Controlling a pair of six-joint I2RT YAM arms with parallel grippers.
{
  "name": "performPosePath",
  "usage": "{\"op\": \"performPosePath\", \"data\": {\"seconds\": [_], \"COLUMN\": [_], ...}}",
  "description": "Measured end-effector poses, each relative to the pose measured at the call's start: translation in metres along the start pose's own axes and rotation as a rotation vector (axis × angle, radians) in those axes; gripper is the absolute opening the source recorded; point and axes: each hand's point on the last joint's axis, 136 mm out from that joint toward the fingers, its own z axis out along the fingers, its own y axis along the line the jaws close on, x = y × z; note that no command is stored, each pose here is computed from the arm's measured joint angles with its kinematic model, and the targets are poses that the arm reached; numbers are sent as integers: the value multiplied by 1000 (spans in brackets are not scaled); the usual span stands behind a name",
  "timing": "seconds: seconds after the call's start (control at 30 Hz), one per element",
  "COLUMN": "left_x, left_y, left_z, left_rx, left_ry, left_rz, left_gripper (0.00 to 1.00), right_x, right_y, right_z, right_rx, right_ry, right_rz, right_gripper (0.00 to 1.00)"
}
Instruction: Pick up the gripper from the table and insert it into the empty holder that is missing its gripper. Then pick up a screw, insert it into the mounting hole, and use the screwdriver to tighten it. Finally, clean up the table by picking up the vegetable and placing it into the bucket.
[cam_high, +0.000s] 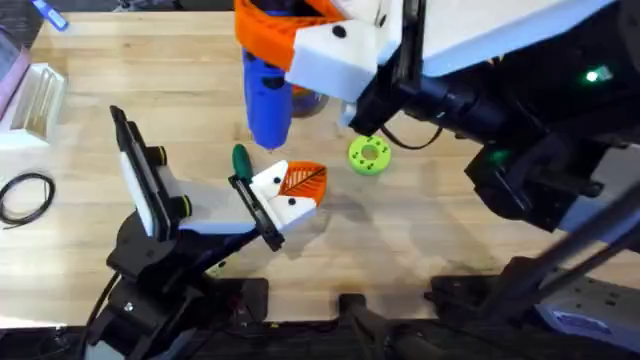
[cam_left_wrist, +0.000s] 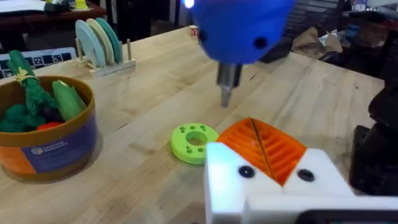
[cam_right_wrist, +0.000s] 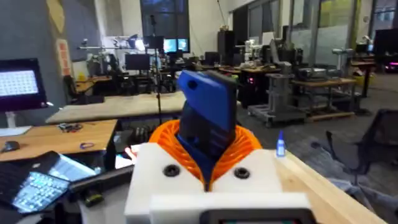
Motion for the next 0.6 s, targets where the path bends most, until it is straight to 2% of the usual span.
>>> {"op": "performPosePath", "data": {"seconds": [0.13,0.2,0.33,0.43,0.6], "left_x": [0,0,0,0,0], "left_y": [0,0,0,0,0], "left_z": [0,0,0,0,0], "left_rx": [0,0,0,0,0], "left_ry": [0,0,0,0,0], "left_rz": [0,0,0,0,0], "left_gripper": [4,4,4,4,4], "right_x": [20,42,93,116,132], "right_y": [-24,-47,-106,-149,-197], "right_z": [-7,-19,-66,-114,-178], "right_rx": [69,135,329,473,594], "right_ry": [96,199,469,681,983], "right_rz": [-33,-69,-177,-338,-612], "right_gripper": [22,22,22,22,22]}}
